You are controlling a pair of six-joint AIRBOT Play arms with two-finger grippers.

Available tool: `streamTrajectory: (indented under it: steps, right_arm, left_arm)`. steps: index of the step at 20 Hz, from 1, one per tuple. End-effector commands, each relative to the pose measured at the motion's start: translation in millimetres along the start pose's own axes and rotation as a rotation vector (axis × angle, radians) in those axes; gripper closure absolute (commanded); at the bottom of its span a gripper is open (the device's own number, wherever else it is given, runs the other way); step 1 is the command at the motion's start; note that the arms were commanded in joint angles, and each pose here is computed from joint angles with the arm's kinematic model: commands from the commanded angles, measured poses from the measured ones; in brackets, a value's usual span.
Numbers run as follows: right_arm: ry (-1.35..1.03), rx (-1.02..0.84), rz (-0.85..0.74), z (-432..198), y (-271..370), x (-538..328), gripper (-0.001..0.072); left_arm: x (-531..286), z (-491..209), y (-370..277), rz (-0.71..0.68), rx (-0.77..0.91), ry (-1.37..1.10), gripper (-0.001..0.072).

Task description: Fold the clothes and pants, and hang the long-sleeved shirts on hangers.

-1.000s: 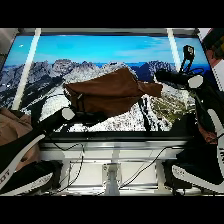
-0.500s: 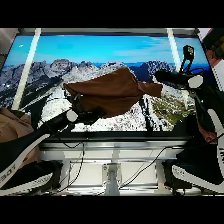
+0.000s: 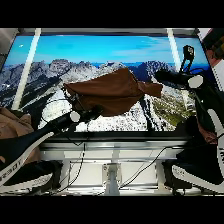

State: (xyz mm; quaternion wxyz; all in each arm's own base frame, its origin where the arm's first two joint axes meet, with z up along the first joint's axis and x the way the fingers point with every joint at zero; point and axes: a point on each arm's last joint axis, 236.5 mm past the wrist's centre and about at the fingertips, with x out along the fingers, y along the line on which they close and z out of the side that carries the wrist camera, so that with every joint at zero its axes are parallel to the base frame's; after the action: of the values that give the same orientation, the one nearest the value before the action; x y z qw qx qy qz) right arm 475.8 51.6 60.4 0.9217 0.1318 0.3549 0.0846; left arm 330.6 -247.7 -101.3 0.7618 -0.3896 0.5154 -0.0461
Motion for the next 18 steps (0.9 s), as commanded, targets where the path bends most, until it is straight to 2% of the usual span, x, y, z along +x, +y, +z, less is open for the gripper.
streamTrajectory:
  steps: [1, 3, 6, 8, 9, 13, 18]
  right_arm:
    - [0.02, 0.0, 0.005, -5, 1, 0, 0.0212]
    - [0.048, -0.001, 0.013, -11, 3, 0, 0.0212]
    - [0.117, -0.005, 0.033, -28, 8, -2, 0.0216]
    - [0.167, -0.042, 0.051, -40, 11, -4, 0.0373]
    - [0.188, -0.052, 0.063, -45, 14, -5, 0.0383]
    - [0.259, -0.1, 0.111, -64, 32, -4, 0.0376]
    - [0.371, -0.169, 0.19, -107, 79, 16, 0.0368]
  left_arm:
    - [-1, 13, -6, -0.021, -0.004, -0.052, 0.0693]
    - [-6, 15, -15, -0.04, 0.031, -0.059, 0.0693]
    - [-29, 18, -28, -0.06, 0.174, -0.049, 0.0694]
    - [-50, 14, -24, -0.037, 0.254, 0.001, 0.0693]
    - [-62, 10, -16, -0.006, 0.305, 0.038, 0.0693]
    - [-110, -4, 36, 0.183, 0.454, 0.184, 0.0693]
    - [-165, 15, 75, 0.338, 0.507, 0.166, 0.0693]
